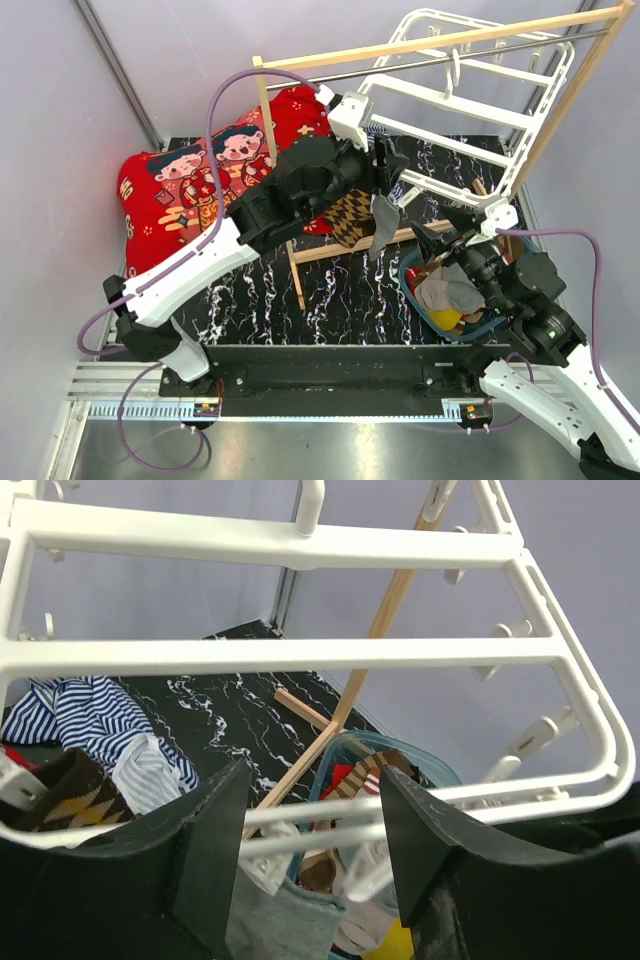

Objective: Clip the socks to the hanger
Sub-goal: Open the clamp at the hanger.

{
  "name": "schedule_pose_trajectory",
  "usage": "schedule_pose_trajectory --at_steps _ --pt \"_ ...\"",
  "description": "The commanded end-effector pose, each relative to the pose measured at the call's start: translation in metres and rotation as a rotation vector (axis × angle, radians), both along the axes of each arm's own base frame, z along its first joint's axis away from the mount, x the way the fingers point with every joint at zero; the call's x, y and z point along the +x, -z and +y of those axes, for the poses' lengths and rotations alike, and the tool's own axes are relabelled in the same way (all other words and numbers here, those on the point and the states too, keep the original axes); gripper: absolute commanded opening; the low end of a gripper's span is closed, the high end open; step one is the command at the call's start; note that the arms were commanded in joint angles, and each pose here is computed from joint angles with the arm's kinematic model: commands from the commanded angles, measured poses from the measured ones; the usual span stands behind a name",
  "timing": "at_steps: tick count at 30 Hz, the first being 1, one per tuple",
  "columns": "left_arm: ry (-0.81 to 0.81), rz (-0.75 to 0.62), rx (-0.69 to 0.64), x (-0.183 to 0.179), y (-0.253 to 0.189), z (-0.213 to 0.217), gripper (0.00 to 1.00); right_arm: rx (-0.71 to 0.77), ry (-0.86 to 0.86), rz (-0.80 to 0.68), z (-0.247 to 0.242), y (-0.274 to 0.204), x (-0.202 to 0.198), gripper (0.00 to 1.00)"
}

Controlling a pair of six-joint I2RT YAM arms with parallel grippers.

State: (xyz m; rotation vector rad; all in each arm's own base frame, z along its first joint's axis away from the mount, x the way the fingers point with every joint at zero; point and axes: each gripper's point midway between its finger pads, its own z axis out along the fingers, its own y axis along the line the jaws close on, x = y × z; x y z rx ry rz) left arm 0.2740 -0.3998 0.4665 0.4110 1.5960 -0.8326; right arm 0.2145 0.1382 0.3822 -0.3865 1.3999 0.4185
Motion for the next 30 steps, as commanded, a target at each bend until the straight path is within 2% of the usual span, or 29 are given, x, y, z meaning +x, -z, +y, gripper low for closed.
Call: schedule_pose_trajectory --at_steps 1,7,14,20,30 --pt "0.051 -0.063 -0.114 -0.019 -0.038 0.016 0.59 0.099 -0.023 -0.088 0.006 -0.04 0.0 0.73" --pt "0.144 -0.088 -0.158 -0.044 -0.042 0.025 0.6 0.098 -0.056 -0.085 0.018 -0.043 0.006 0.72" --pt "0.227 -0.017 -0.139 -0.063 -0.011 0.008 0.61 0.066 -0.107 -0.072 0.033 -0.039 0.009 0.72" --pt "0.132 0.041 -0.138 -0.047 0.004 0.002 0.61 0.049 -0.125 -0.072 0.038 -0.038 0.01 0.71" --pt "-0.01 0.052 -0.109 -0.014 0.017 -0.006 0.61 0.037 -0.141 -0.067 0.042 -0.036 0.01 0.71"
